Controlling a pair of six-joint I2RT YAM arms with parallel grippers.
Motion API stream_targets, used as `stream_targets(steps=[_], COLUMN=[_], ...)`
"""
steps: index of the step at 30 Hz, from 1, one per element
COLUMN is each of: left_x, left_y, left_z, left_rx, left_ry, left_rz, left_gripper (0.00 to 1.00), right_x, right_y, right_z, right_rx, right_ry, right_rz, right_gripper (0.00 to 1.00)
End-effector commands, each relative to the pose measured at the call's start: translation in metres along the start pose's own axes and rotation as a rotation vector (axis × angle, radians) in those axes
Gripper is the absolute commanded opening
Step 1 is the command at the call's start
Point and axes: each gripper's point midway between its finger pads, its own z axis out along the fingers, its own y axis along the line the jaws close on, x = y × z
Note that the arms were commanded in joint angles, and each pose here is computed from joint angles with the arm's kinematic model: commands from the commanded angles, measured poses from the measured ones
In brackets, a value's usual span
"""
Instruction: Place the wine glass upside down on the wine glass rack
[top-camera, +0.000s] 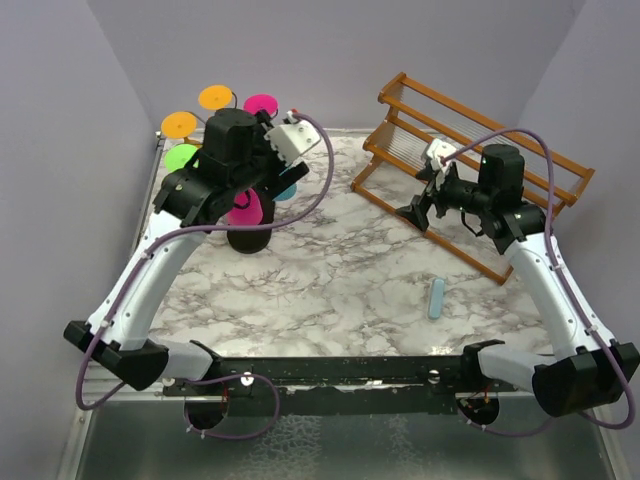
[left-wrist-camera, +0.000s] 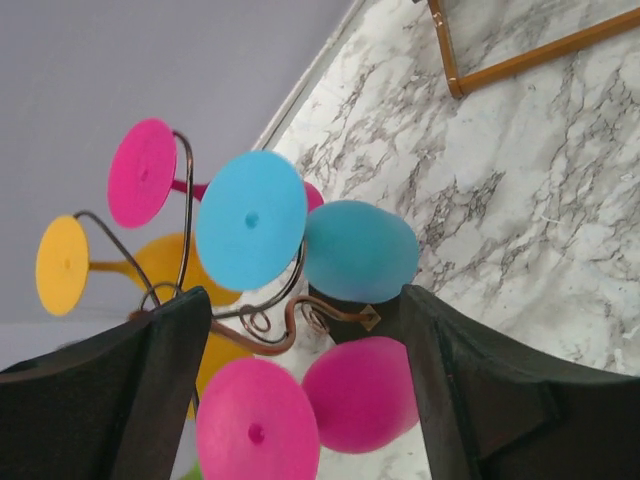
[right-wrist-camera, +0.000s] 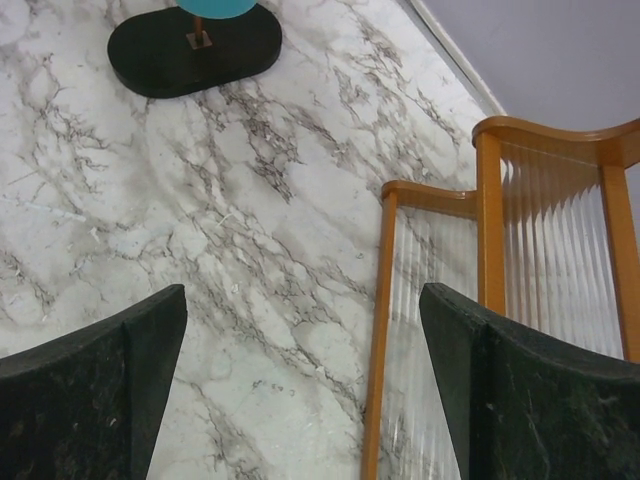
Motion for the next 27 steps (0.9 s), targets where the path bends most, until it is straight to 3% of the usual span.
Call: stream_targets(steps=[1,4,14,19,23,27], left_x=[-0.009,-0.006,0.042,0.052,0.068,0.074], left_y=[0.009,0.032,0.111,0.098,0.085,0.086], left_z=[-0.021,-0.036,-0.100,-0.098,-0.087,-0.096], left_rx=[-0.009,-0.123,-0.633,-0.588,-0.556,-0.566], left_ry=[-0.127,-0.150,-0.162,-0.192,-0.229,-0.283], left_rz=[-0.149,-0.212,-0.493,-0.468,-0.529,-0.567], left_gripper=[0.86,0.98,0.99,0.99,0.99,0.99], right_x=[-0.006,-0.016,-0.058,-0.062,-0.060,-0.066], right_y=[-0.018,-0.033,-0.083,-0.103,-0.103,-0.103], right_z=[-0.008,-0.009,-0.037,-0.048,-0.049,-0.063], right_rx=[0.063,0.122,0.441,0.574,0.595,0.629], right_ry=[0.074,0.092,0.006,-0.010,-0.030,-0.038], right_rz=[0.046,0.102,0.244,0.299,0.322,0.257], right_gripper=[1.00,1.00,1.00,1.00,1.00,1.00])
